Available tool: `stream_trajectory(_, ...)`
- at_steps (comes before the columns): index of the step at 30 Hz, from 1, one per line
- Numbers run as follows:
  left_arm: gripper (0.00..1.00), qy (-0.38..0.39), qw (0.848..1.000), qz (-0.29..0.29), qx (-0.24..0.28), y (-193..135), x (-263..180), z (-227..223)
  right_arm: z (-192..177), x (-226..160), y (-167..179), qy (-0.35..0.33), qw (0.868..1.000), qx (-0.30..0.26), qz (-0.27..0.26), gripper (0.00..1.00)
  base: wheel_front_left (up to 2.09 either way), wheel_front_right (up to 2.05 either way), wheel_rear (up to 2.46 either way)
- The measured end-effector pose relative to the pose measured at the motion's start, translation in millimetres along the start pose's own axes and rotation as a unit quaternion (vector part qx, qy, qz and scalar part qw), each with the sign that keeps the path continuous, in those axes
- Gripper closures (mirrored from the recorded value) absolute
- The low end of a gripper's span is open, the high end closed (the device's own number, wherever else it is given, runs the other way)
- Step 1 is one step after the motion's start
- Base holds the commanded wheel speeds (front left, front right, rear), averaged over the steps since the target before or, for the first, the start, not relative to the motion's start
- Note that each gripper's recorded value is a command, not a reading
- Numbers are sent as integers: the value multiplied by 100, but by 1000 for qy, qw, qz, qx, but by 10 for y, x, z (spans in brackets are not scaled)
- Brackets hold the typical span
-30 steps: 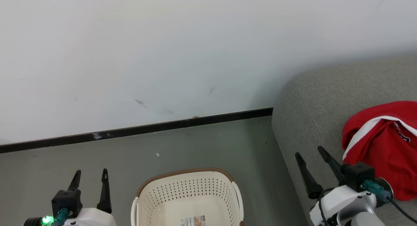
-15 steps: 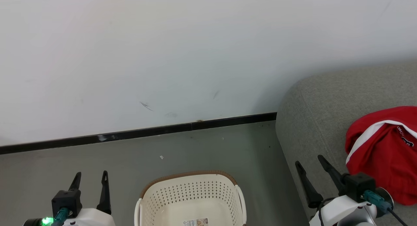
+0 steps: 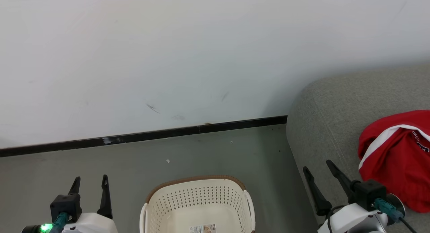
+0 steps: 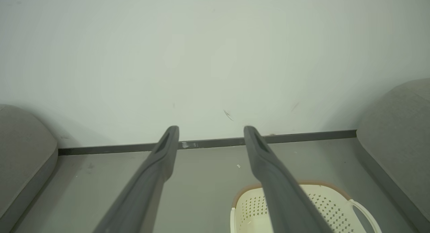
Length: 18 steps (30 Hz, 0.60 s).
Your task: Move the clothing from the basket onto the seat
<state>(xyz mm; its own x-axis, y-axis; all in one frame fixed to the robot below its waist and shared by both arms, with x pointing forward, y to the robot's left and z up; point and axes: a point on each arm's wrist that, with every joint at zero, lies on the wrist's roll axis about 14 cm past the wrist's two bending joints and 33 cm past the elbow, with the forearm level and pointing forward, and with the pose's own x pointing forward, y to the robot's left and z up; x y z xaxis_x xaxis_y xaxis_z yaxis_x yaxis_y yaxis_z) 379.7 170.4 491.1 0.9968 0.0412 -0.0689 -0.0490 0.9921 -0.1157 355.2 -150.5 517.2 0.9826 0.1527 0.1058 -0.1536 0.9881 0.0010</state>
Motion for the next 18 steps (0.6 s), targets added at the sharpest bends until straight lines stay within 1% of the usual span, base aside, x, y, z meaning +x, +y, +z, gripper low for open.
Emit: stream_trajectory(18, 0, -3, 1000, 4, -3, 7, 4, 23, 17, -2, 9, -4, 1000, 6, 0, 0, 0, 0, 0)
